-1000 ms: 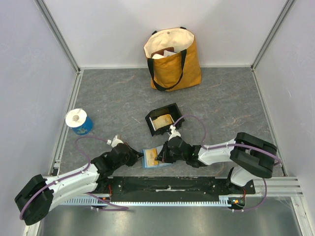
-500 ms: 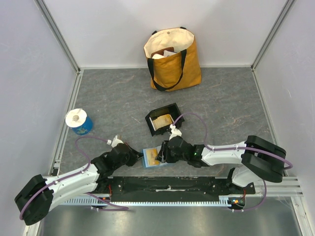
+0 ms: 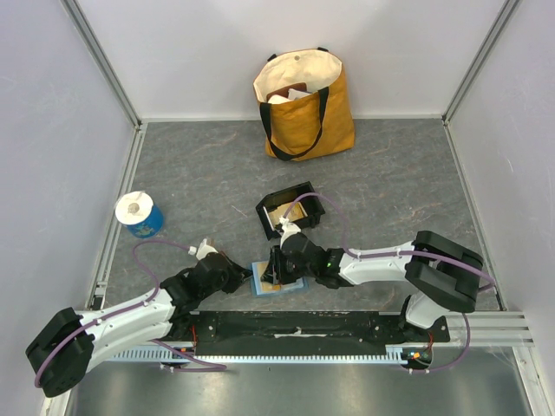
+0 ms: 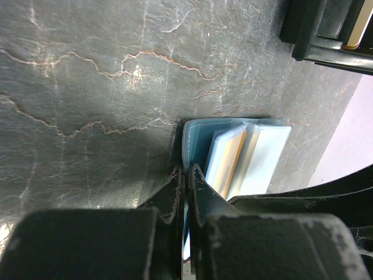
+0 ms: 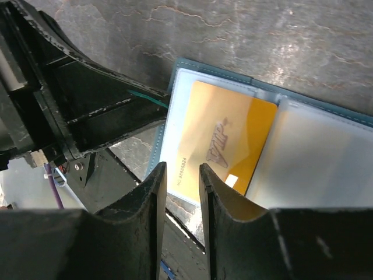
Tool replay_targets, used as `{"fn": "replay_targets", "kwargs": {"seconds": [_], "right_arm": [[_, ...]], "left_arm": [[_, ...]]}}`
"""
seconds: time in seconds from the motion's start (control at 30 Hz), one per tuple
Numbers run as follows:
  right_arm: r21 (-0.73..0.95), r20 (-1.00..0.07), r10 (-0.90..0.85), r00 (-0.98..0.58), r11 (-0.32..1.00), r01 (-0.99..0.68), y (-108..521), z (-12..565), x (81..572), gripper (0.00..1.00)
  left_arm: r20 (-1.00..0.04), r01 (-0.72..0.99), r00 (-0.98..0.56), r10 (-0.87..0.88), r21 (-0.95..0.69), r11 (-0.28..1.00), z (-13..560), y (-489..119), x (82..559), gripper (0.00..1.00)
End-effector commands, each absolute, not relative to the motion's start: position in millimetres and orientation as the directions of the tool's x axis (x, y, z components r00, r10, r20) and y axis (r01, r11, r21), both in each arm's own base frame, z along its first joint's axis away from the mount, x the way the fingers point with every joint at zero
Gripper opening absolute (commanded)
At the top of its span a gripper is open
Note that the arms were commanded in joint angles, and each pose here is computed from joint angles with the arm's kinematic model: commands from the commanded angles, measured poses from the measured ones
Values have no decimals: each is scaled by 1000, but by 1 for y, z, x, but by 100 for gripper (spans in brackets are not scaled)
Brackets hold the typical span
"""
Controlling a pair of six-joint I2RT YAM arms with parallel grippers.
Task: Put the credit cards into the card holder
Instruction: Insert the credit card into the card holder.
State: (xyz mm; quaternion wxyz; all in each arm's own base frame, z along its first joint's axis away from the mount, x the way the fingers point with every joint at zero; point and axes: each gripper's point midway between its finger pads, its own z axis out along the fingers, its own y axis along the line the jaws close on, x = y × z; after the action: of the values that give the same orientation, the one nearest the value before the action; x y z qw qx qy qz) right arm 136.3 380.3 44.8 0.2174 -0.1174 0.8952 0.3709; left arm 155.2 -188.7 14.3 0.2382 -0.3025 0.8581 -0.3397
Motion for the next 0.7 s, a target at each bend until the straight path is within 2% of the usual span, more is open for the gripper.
{"fn": "replay_targets", "kwargs": {"seconds": [0.0, 0.13, 0.4, 0.67], "right_arm": [[644, -507, -75, -859, 629, -435, 399, 63, 135, 35], [626, -532, -55, -845, 646, -436, 393, 69, 140, 41], [528, -616, 33, -787, 759, -381, 356, 87, 173, 47], [589, -509, -3, -861, 728, -351, 366, 56, 160, 49]], "left_arm": [[-223, -397, -691, -688, -678, 618, 1, -176, 152, 2], [-224, -397, -690, -688, -678, 618, 2, -176, 153, 2], [-226, -398, -685, -693, -680, 615, 2, -176, 154, 2], [-225, -399, -686, -692, -680, 616, 1, -175, 153, 2]]}}
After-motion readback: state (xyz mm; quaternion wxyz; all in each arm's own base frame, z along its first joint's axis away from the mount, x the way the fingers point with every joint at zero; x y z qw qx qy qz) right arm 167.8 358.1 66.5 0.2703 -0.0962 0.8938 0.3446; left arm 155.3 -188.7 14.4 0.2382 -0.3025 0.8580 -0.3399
